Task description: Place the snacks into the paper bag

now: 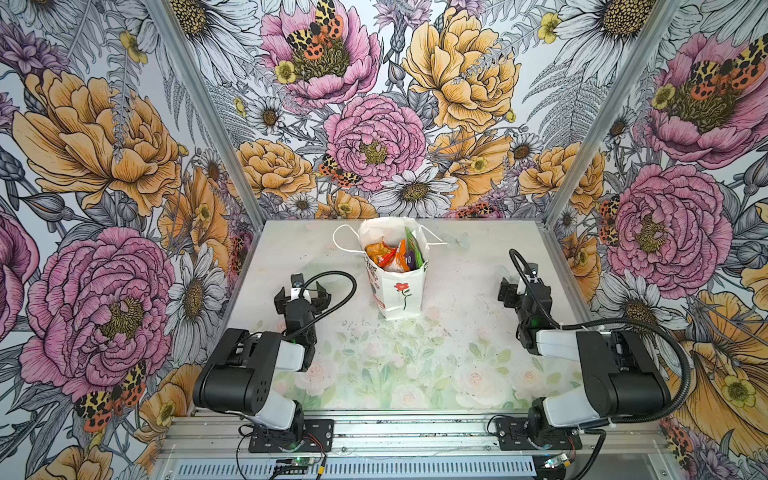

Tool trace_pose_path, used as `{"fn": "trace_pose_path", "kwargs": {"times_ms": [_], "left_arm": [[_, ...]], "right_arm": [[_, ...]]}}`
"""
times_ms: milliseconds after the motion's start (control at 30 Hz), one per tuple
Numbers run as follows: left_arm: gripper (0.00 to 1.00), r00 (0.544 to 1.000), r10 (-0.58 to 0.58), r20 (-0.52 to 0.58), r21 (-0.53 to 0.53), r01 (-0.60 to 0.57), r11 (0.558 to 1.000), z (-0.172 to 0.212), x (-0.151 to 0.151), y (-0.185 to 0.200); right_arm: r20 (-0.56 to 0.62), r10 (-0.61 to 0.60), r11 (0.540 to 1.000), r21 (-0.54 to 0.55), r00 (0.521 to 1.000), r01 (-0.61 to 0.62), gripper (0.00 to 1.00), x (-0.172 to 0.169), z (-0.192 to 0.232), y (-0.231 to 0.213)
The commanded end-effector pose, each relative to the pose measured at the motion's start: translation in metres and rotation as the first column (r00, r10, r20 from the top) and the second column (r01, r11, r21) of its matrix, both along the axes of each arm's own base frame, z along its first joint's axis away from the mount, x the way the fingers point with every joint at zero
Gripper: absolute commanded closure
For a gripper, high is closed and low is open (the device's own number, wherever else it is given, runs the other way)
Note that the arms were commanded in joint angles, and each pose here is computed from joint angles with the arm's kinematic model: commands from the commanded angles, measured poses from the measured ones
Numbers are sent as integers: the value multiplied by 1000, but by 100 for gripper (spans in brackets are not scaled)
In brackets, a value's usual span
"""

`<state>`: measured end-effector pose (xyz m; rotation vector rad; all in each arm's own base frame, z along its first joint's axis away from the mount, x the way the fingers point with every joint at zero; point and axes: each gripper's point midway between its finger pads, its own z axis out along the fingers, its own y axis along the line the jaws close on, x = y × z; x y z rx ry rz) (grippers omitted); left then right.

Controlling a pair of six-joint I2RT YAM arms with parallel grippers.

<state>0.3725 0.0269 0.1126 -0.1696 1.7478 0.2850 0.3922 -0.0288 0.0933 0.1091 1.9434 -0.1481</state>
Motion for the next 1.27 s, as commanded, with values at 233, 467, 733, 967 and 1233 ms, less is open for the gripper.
{"fn": "trace_pose_path", "kwargs": {"times_ms": [233, 467, 733, 967, 1233], "left_arm": [[1, 998, -14, 67, -137, 23, 990, 19, 22, 15], [1, 998, -20, 61, -135, 28, 990, 19, 24, 14], [1, 998, -20, 56, -129, 27, 991, 19, 25, 13], [1, 999, -20, 46, -107, 25, 994, 19, 27, 9], [1, 999, -18, 45, -107, 23, 994, 19, 27, 9]], "right_arm": [[85, 91, 995, 30, 992, -93, 7, 11, 17, 11], [84, 59, 998, 24, 995, -61, 0, 10, 17, 7], [82, 57, 998, 22, 995, -59, 0, 10, 17, 7], [80, 61, 998, 24, 995, -64, 0, 11, 17, 8], [83, 63, 997, 30, 995, -66, 0, 11, 17, 7]]}}
